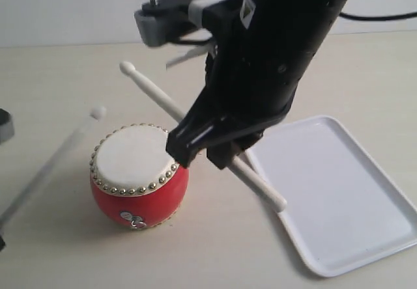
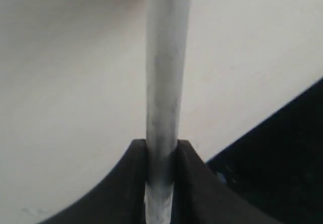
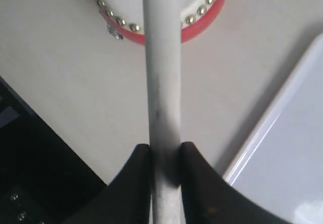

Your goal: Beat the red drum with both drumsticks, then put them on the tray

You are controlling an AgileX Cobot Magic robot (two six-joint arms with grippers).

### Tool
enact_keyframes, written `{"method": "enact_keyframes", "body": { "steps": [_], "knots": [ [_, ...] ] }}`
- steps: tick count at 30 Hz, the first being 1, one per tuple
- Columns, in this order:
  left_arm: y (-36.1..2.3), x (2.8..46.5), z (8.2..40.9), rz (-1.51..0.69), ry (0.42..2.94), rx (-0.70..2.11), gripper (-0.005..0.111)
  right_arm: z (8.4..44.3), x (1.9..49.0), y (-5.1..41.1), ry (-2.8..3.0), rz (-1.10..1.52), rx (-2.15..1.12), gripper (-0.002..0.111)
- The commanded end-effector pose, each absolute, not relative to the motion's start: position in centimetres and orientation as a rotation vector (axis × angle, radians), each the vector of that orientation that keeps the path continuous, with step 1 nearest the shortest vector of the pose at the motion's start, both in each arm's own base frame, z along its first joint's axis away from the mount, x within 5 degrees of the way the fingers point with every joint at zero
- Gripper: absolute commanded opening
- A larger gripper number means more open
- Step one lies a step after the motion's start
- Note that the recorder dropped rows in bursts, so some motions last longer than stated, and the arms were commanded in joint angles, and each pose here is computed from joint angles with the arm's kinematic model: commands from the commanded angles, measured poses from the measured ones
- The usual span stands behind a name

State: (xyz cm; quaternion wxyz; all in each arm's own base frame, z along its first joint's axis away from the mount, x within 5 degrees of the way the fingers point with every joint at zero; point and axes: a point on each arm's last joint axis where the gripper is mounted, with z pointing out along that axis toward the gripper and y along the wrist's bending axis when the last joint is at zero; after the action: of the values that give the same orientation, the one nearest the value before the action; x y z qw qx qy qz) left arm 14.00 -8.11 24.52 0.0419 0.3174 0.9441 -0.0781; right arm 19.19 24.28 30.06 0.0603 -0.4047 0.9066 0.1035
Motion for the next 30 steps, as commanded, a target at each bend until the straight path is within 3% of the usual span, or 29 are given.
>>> {"method": "enact_keyframes", "body": {
  "steps": [1, 4, 7, 11, 15, 21, 25, 30],
  "knots": [
    [-5.1, 12.1, 27.4, -0.022, 2.772, 0.799, 0.000, 25.3, 18.9, 24.6, 2.909, 0.276, -1.279, 0.000],
    [-4.4, 10.8, 28.5, -0.026, 2.687, 0.767, 0.000, 21.9, 18.7, 25.0, 3.015, 0.269, -1.350, 0.000],
    [-4.3, 10.3, 28.7, -0.035, 2.683, 0.779, 0.000, 21.3, 18.9, 25.3, 3.023, 0.261, -1.367, 0.000],
    [-5.7, 10.6, 28.0, -0.204, 2.711, 0.898, 0.000, 24.9, 19.1, 25.4, 2.900, 0.336, -1.338, 0.000],
    [-7.8, 12.4, 26.2, -0.364, 2.774, 1.040, 0.000, 30.7, 18.7, 25.0, 2.718, 0.443, -1.269, 0.000],
    [-9.8, 14.9, 21.7, -0.329, 3.015, 1.215, 0.000, 37.1, 17.3, 23.3, 2.517, 0.537, -1.191, 0.000],
    [-10.4, 15.9, 19.4, -0.311, 3.147, 1.241, 0.000, 38.1, 16.8, 22.6, 2.482, 0.550, -1.181, 0.000],
    [-10.4, 16.3, 20.9, -0.289, 3.119, 1.186, 0.000, 37.6, 17.2, 22.6, 2.490, 0.486, -1.184, 0.000]
  ]
}}
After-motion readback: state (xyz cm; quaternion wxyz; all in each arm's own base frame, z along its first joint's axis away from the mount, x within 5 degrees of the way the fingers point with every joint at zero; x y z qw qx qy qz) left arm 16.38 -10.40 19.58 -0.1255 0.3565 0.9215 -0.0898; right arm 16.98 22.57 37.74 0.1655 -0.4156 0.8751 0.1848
